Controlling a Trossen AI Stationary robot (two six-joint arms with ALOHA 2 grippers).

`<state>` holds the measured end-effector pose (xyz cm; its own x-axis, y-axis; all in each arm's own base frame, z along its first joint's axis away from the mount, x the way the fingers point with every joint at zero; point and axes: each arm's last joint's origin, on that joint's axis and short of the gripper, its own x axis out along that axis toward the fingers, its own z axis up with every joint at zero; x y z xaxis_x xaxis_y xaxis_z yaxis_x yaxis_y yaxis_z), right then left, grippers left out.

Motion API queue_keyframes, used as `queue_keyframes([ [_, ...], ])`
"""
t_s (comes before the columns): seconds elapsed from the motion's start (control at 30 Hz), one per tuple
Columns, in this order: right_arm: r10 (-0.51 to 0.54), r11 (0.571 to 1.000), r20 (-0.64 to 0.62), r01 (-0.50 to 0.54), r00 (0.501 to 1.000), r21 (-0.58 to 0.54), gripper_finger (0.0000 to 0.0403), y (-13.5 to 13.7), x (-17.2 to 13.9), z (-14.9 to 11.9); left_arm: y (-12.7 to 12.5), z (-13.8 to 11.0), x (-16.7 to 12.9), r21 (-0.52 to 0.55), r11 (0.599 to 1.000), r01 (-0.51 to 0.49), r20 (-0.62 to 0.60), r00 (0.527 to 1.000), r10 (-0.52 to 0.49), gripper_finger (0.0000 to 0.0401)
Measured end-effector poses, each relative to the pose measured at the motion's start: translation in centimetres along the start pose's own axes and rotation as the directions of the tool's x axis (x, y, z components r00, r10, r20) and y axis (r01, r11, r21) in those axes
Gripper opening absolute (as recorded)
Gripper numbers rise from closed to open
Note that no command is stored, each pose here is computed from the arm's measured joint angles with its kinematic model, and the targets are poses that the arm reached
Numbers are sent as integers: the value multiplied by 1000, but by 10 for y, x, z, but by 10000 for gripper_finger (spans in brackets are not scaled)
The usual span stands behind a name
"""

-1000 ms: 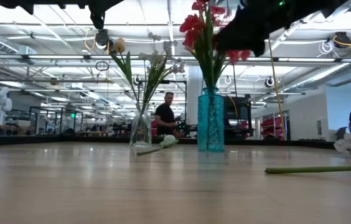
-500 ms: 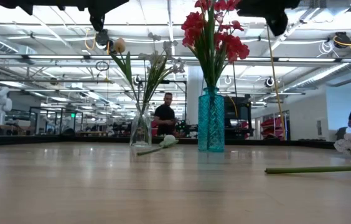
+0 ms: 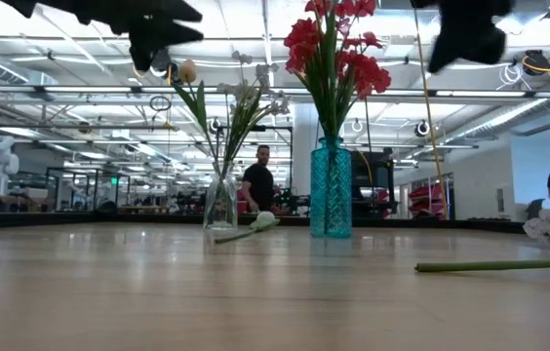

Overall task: Sort flowers into vase by color
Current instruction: Put the white tulip into the transparent vase

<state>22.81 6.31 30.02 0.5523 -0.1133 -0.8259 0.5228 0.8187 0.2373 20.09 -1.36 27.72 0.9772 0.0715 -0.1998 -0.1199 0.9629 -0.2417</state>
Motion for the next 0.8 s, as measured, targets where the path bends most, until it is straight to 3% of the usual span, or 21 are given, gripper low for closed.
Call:
queue_keyframes([
  [0.2,-70,997,-191,74,979,14,1,-11,14,-17,-7,-23,27,-156,975,-159,-111,984,143,140],
  [0.5,-53,998,-323,40,945,-47,0,-39,31,-36,-8,-5,91,-82,934,-349,-334,892,304,108],
  [0.57,-39,998,-327,22,944,-56,0,-43,30,-39,-2,-6,106,-134,895,-425,-396,851,345,104],
  [0.67,-30,997,-319,7,947,-75,0,-47,26,-41,11,-17,123,-245,802,-545,-527,769,362,101],
  [0.8,3,994,-290,-34,957,-102,0,-49,17,-41,25,-46,138,-344,673,-654,-685,666,297,100],
])
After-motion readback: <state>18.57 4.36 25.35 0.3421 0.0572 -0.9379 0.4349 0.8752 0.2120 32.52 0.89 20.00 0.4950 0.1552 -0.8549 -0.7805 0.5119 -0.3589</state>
